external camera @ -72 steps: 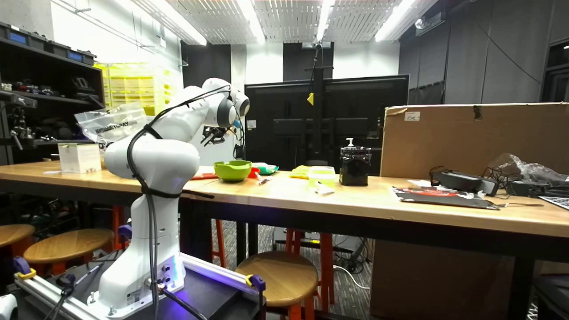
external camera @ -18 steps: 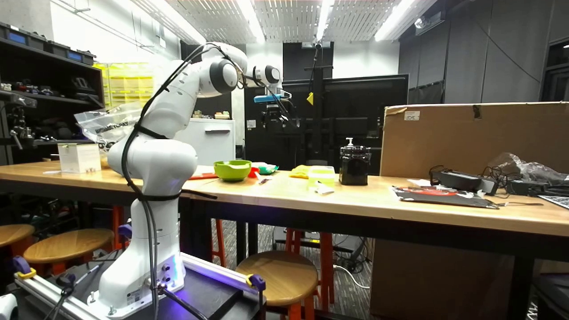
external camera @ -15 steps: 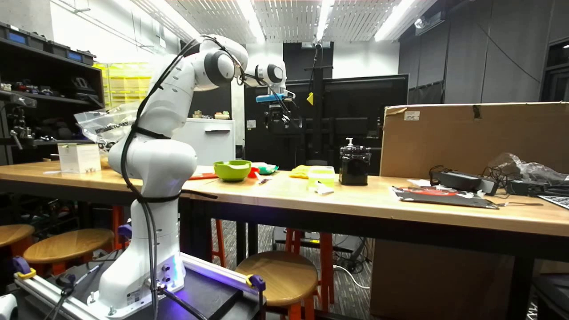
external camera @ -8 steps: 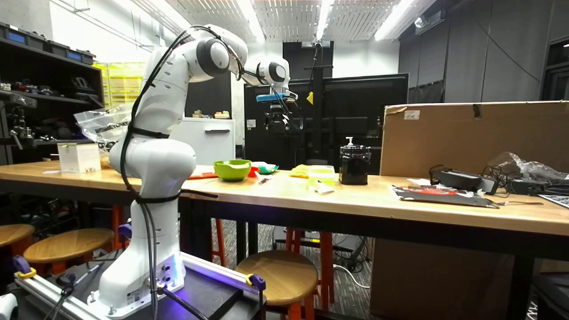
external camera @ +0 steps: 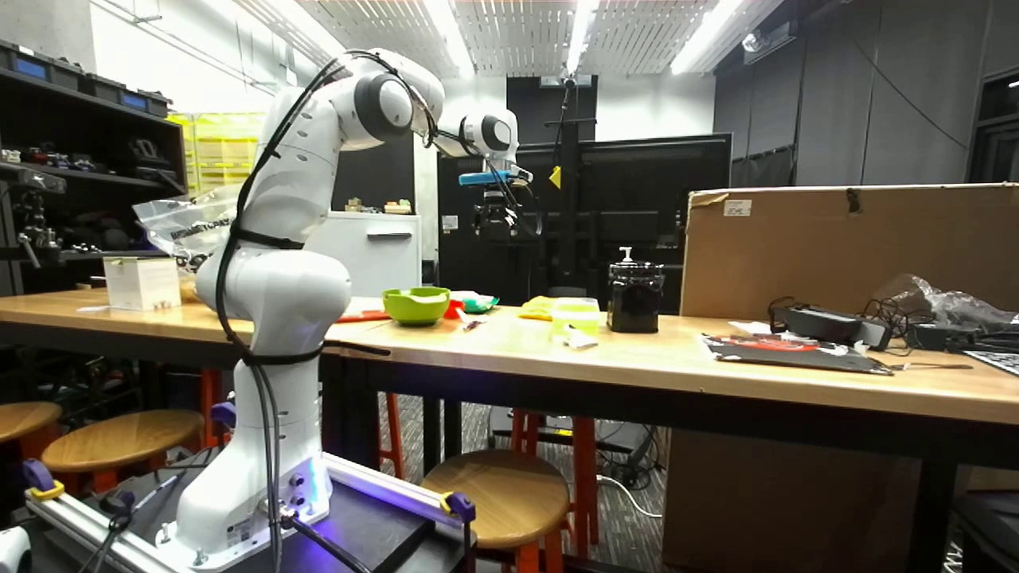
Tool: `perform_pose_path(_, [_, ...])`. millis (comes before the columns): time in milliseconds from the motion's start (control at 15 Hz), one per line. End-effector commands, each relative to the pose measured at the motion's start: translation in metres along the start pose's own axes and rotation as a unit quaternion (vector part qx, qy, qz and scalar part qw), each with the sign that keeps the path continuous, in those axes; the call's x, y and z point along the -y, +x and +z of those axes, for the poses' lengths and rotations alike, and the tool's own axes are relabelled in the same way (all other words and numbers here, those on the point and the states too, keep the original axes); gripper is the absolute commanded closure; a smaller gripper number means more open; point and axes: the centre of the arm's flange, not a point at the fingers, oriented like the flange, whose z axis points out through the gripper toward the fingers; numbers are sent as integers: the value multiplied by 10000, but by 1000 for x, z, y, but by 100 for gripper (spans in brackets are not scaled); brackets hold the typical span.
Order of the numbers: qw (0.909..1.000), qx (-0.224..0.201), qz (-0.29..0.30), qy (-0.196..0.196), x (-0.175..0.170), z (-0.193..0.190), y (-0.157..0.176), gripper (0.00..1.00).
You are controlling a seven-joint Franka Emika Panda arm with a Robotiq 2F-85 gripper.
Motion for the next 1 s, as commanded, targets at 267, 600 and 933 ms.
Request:
perform_pose_path(267, [10000,-1,0,0,0,0,0,0])
perform_pose_path(600, [10000,49,-30,14,12,7,1,0])
perform_pose_path(933, [9995,300,75,50,37,39,-7,0])
